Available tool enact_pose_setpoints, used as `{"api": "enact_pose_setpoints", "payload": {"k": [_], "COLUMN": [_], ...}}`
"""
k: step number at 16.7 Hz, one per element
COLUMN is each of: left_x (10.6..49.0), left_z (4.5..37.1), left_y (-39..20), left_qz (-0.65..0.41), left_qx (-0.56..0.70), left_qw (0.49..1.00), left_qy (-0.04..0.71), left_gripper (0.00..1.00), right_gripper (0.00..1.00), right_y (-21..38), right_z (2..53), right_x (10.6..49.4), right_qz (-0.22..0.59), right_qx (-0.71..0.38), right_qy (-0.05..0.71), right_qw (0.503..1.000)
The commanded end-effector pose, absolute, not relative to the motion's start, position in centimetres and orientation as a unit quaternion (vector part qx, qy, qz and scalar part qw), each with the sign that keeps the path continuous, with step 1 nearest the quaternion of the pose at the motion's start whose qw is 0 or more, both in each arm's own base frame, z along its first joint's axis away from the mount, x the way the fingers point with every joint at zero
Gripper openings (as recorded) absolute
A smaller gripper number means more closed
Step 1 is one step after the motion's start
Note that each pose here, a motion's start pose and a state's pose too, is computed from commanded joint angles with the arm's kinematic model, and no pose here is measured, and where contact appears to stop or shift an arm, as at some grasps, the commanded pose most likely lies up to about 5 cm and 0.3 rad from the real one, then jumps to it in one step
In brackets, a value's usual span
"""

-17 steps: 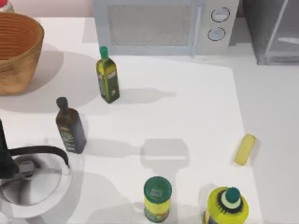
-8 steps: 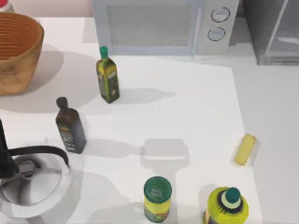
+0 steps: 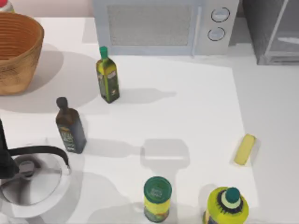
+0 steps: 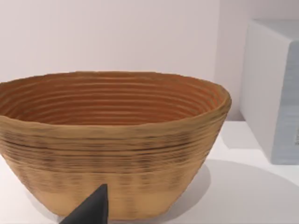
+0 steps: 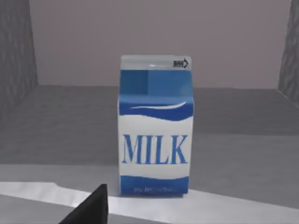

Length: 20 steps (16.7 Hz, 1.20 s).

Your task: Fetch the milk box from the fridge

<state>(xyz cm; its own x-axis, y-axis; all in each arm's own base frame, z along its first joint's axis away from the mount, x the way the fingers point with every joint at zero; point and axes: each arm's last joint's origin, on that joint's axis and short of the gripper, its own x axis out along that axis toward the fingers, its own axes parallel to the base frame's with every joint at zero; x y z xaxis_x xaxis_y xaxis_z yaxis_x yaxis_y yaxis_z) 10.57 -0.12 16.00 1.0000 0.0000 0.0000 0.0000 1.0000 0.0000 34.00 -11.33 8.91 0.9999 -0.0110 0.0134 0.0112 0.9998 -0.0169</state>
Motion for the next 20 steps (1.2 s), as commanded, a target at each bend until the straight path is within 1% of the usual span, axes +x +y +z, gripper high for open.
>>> {"api": "enact_pose_setpoints", "payload": {"k": [3, 5, 7, 13, 20], "left_x": [10.6, 10.6, 10.6, 10.6, 10.6], "left_z": [16.0, 16.0, 16.0, 16.0, 16.0], "left_y": [-0.1, -0.1, -0.1, -0.1, -0.1], "left_qz": [0.000, 0.000, 0.000, 0.000, 0.000], "left_qx": [0.000, 0.000, 0.000, 0.000, 0.000], "left_qw": [1.000, 1.000, 1.000, 1.000, 1.000], "left_qy": [0.000, 0.000, 0.000, 0.000, 0.000], "left_gripper": [1.00, 1.00, 1.00, 1.00, 1.00], "right_gripper": [1.00, 1.00, 1.00, 1.00, 1.00], "right_y": [-10.2, -9.4, -8.9, -9.0, -9.0], "right_z": [7.9, 7.4, 7.1, 7.0, 7.1], "right_x": [38.8, 40.6, 41.5, 41.7, 46.8], "right_qz": [-0.005, -0.005, -0.005, -0.005, -0.005], "right_qx": [-0.005, -0.003, -0.002, -0.002, -0.002], "right_qy": [-0.007, -0.003, 0.000, 0.001, -0.002], "right_qw": [1.000, 1.000, 1.000, 1.000, 1.000]}}
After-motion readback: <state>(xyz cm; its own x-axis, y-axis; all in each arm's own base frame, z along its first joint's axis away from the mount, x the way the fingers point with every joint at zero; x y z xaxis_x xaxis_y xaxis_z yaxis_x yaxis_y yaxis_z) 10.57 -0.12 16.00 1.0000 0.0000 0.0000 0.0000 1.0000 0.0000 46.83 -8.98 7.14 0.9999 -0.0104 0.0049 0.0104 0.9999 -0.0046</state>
